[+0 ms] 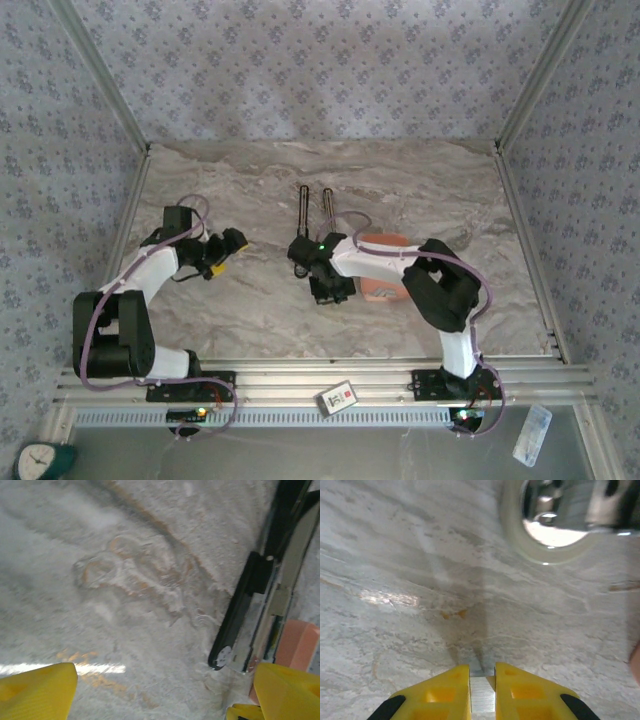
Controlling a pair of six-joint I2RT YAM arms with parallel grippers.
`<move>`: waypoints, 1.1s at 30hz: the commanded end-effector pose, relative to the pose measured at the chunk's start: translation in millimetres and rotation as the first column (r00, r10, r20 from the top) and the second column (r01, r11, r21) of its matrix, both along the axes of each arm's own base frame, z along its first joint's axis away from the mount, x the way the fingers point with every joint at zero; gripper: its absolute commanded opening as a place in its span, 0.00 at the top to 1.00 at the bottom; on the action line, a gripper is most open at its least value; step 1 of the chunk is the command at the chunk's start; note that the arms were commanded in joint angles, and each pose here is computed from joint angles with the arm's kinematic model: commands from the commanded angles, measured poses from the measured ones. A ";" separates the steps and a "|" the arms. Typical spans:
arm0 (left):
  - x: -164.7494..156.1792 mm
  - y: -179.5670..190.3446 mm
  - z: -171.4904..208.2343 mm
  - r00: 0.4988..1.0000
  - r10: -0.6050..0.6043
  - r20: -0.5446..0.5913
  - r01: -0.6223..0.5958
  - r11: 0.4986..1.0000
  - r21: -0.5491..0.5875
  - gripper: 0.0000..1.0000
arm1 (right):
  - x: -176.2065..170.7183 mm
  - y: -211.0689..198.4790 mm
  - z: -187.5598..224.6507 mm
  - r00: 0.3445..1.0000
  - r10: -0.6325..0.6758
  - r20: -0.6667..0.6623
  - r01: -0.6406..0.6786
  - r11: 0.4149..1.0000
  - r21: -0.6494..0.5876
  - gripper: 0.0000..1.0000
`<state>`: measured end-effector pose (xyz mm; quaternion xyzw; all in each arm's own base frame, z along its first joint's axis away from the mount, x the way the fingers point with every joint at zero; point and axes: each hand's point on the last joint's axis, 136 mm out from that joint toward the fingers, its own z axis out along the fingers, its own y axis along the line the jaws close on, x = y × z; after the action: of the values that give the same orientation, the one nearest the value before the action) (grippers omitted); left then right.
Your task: Load the staples into the stapler
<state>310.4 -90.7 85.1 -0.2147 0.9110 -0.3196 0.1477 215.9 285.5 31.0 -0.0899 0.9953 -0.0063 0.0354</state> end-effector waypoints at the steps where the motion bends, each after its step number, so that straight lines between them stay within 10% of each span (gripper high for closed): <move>1: 20.7 -17.7 26.9 0.981 -0.080 0.177 0.087 0.996 -0.029 0.09 | 17.5 3.1 36.8 0.988 -0.086 0.124 0.077 0.994 0.075 0.84; 18: 66.2 -55.8 95.4 0.702 -0.444 0.556 0.377 0.895 0.238 0.06 | 76.9 -21.8 76.4 0.947 -0.212 0.240 0.185 0.974 0.128 0.84; 33: 85.3 -61.6 48.1 0.746 -0.432 0.506 0.401 0.899 0.175 0.04 | 88.8 -20.8 56.4 0.952 -0.230 0.203 0.209 0.971 0.119 0.84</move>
<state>393.4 -148.3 124.1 0.0732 0.8786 -0.3572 0.3085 299.7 263.6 89.9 0.0234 0.9881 0.0339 0.1483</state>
